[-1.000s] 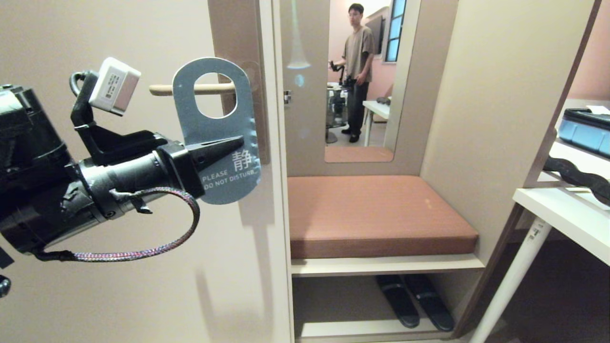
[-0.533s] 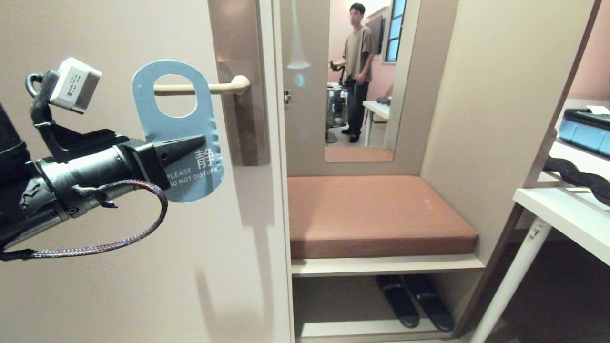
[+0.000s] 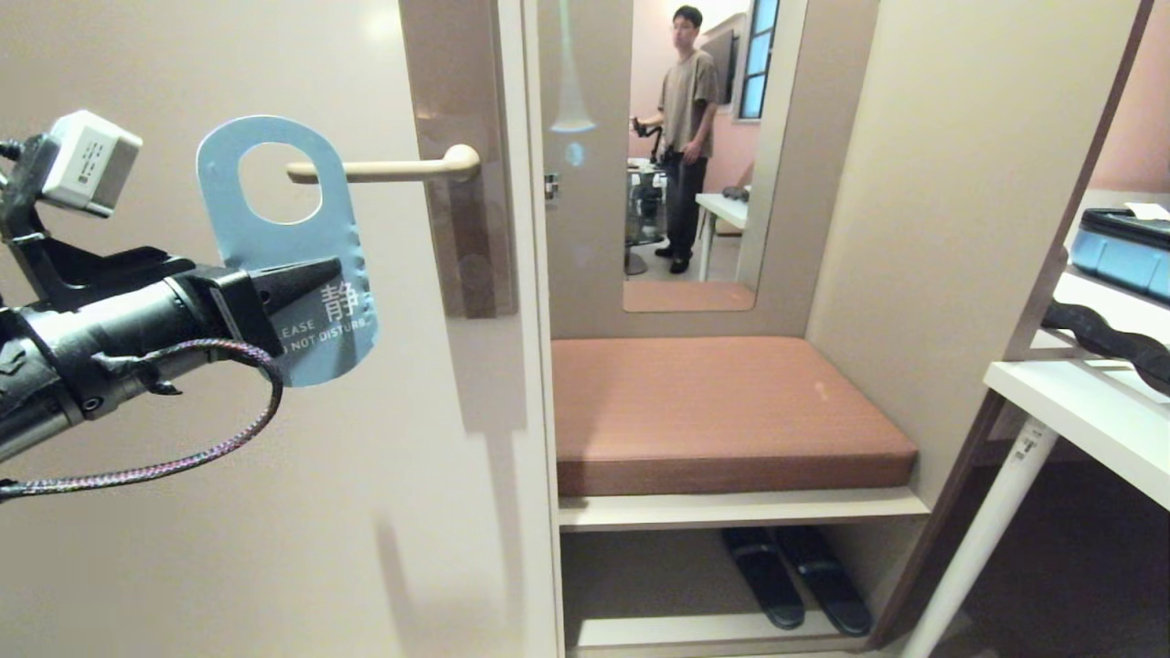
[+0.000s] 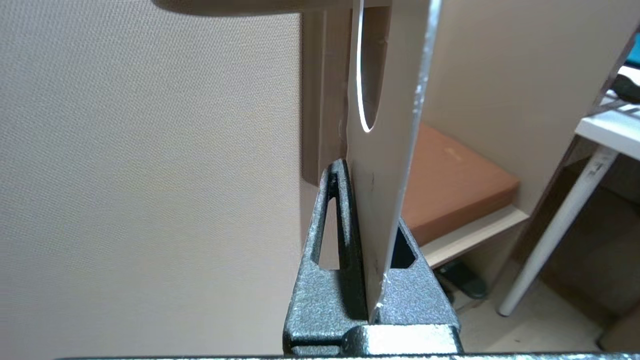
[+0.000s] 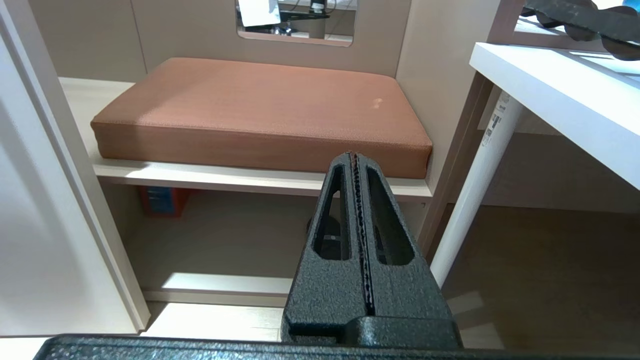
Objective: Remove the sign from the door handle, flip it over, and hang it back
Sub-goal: Hang the sign back with the other side facing out
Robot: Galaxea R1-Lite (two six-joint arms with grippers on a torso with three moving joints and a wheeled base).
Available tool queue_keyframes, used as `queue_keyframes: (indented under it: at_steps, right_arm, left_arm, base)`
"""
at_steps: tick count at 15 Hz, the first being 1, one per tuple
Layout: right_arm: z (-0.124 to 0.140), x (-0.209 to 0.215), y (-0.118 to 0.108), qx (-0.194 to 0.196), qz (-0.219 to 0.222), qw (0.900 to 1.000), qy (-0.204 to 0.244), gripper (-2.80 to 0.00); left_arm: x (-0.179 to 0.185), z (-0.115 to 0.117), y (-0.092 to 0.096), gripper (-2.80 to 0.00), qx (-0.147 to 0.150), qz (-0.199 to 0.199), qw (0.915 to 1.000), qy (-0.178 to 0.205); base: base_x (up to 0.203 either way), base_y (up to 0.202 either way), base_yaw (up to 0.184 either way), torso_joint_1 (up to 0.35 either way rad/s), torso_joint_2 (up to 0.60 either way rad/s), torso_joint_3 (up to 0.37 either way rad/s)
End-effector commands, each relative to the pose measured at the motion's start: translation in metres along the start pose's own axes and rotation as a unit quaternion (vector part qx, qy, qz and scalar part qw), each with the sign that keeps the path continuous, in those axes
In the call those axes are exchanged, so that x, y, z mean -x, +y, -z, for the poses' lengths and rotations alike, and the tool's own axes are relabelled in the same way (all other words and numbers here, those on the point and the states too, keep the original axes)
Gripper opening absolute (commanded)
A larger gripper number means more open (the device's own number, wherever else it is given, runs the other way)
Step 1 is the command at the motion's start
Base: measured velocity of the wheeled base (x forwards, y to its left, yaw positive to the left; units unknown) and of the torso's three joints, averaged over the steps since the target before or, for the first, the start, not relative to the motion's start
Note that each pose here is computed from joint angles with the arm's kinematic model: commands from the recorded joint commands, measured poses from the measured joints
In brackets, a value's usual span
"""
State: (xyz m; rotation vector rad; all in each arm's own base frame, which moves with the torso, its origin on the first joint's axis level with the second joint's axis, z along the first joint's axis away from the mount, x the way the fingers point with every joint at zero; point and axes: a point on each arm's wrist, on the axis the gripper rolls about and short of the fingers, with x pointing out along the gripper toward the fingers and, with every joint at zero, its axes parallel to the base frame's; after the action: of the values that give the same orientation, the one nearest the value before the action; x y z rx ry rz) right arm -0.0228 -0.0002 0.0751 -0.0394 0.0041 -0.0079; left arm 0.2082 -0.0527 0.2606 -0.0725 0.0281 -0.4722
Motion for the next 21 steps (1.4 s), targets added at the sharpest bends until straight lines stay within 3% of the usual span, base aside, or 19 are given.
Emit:
queue_keyframes:
  at_steps: [1,5,11,21]
  right_arm:
    - [0.000,0.000,0.000,0.000,0.000,1.000,0.000,-2.80]
    - [0.000,0.000,0.000,0.000,0.000,1.000,0.000,-2.80]
    - [0.000,0.000,0.000,0.000,0.000,1.000,0.000,-2.80]
    - [0.000,0.000,0.000,0.000,0.000,1.000,0.000,-2.80]
  left_arm:
    - [0.000,-0.001,0.000,-2.80,-0.005,0.000,1.0000,-0.002]
    - [0.001,0.000,0.004,-2.80,-0.009,-0.037,0.9993,-0.002]
    - [0.002,0.002,0.027,-2.80,-0.013,-0.088,0.9960,0.005]
    - [-0.020,0.003,0.040,-2.80,-0.021,-0.113,0.9933,0.015]
  base:
    - [0.000,0.000,0.000,0.000,0.00,0.000]
    - [0.000,0.000,0.000,0.000,0.00,0.000]
    - [0.000,0.000,0.000,0.000,0.00,0.000]
    - [0.000,0.000,0.000,0.000,0.00,0.000]
